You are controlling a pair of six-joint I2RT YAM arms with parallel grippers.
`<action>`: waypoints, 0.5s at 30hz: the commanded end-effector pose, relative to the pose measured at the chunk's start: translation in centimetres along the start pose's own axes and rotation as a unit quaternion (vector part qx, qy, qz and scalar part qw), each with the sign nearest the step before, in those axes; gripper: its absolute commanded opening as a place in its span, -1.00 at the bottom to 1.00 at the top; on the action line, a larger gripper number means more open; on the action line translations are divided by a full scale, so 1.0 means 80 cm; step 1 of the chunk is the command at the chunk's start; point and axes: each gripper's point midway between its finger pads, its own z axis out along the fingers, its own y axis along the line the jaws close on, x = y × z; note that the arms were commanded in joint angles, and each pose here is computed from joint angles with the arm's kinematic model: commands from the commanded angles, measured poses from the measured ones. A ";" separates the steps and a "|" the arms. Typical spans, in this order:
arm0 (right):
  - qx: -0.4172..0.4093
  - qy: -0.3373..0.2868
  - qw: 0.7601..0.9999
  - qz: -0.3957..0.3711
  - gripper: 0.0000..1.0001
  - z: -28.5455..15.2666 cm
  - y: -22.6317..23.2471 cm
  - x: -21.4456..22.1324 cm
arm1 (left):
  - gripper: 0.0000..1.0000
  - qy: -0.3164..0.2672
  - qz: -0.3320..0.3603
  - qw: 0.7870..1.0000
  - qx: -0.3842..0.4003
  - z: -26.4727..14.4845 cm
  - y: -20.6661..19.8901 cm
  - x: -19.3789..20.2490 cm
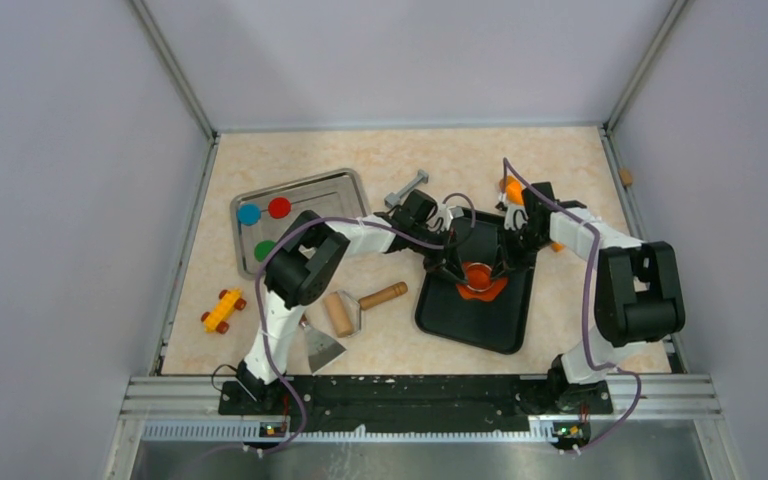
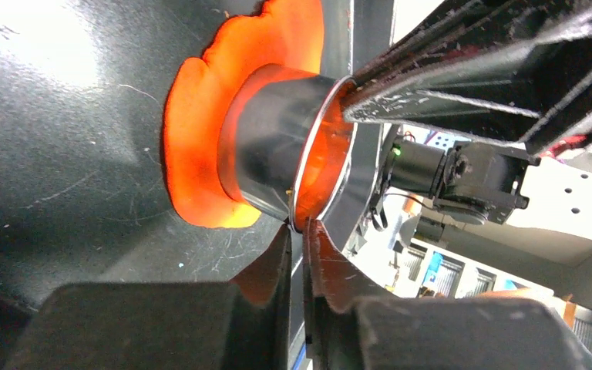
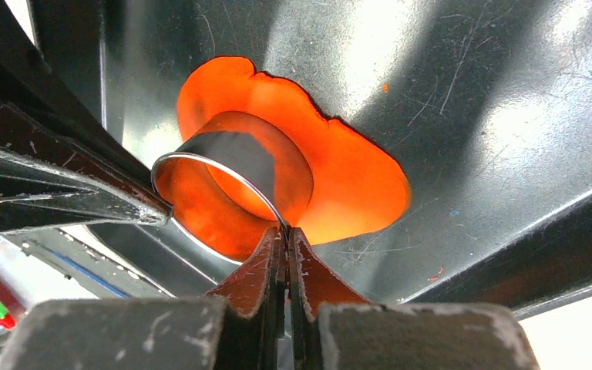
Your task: Roll out the dumpling wrappers from the dough
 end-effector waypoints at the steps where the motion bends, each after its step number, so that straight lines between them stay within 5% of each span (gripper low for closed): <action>1: 0.023 0.015 1.000 0.008 -1.00 0.019 -0.026 0.006 | -0.92 -0.022 0.016 0.999 -0.021 0.007 0.021 -0.015; 15: 0.039 0.035 0.997 0.050 -1.00 0.028 -0.034 0.016 | -1.00 -0.014 0.007 0.995 -0.099 0.011 0.082 -0.003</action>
